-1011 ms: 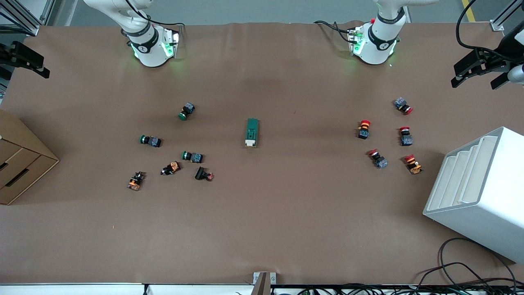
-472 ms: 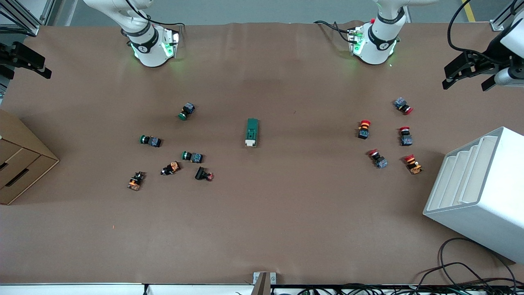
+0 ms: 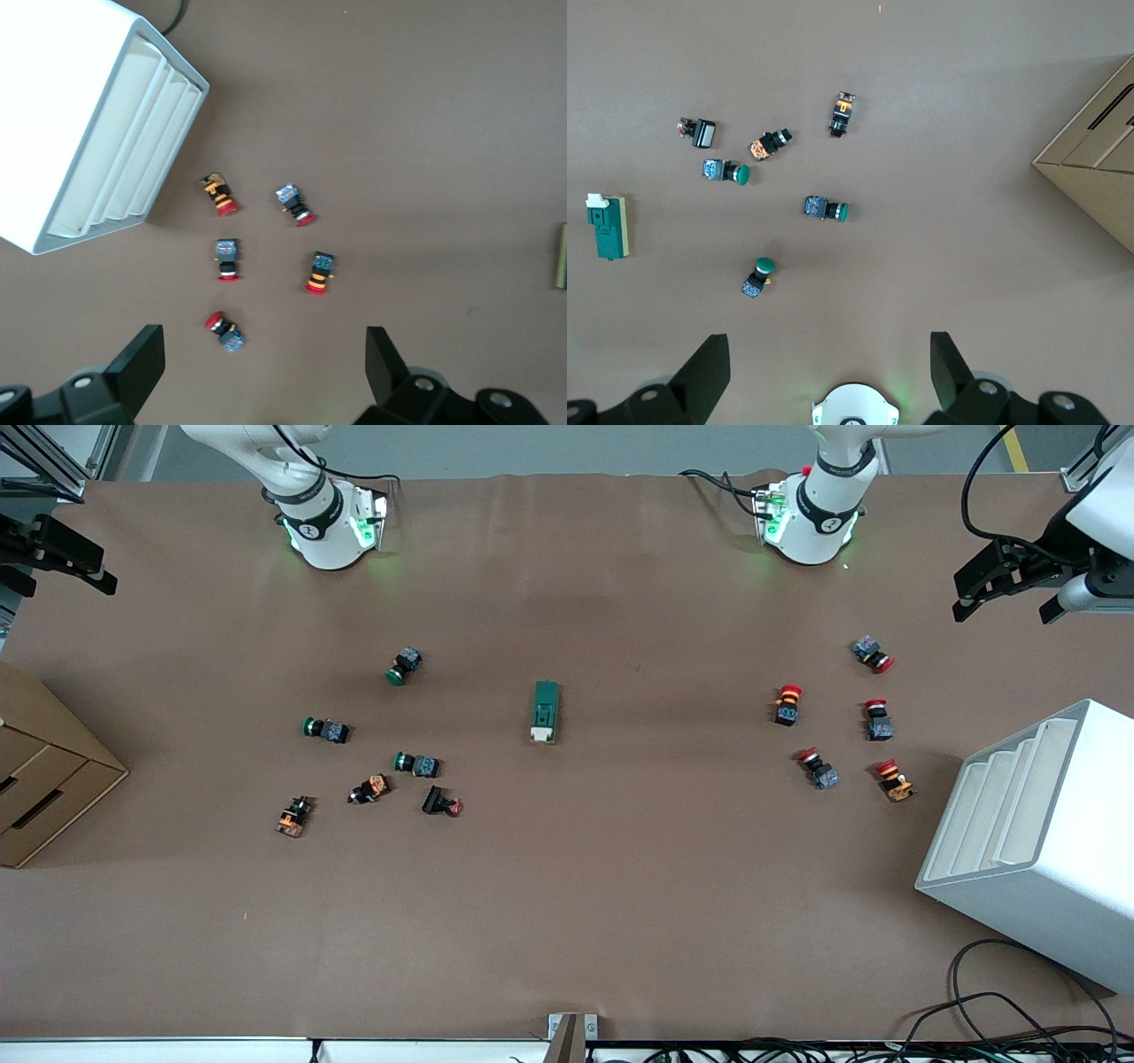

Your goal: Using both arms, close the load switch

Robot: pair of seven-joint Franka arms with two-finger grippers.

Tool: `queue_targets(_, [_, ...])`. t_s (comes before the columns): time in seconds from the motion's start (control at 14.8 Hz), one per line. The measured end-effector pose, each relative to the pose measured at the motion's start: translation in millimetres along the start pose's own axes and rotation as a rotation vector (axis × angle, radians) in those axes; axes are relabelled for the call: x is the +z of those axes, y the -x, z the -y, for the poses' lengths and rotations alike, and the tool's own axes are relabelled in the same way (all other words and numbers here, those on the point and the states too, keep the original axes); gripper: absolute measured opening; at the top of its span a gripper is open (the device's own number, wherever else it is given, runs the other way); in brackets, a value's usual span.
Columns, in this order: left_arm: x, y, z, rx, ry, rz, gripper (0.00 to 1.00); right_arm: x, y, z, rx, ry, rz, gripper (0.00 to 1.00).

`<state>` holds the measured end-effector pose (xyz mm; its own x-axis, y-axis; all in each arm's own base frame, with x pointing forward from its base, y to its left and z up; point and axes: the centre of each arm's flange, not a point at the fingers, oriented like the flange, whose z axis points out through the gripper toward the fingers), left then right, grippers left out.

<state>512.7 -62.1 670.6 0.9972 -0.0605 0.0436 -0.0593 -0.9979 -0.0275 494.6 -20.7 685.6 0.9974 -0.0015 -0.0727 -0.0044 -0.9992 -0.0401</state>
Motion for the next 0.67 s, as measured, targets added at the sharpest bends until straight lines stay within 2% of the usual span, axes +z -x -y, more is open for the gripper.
queue_targets(0.2, [-0.5,-0.2,-4.9,0.009,0.002,-0.005,1.00,0.0,0.0,0.0,0.000,0.000,0.000,1.00])
queue_targets(0.47, [0.5,-1.1,-5.8,0.002,0.056,-0.001,1.00,0.0,0.0,-0.1,0.000,0.000,0.000,1.00])
queue_targets(0.67, [0.3,-2.6,-1.2,-0.007,0.058,-0.006,1.00,0.0,0.0,-0.9,-0.010,0.000,0.000,1.00])
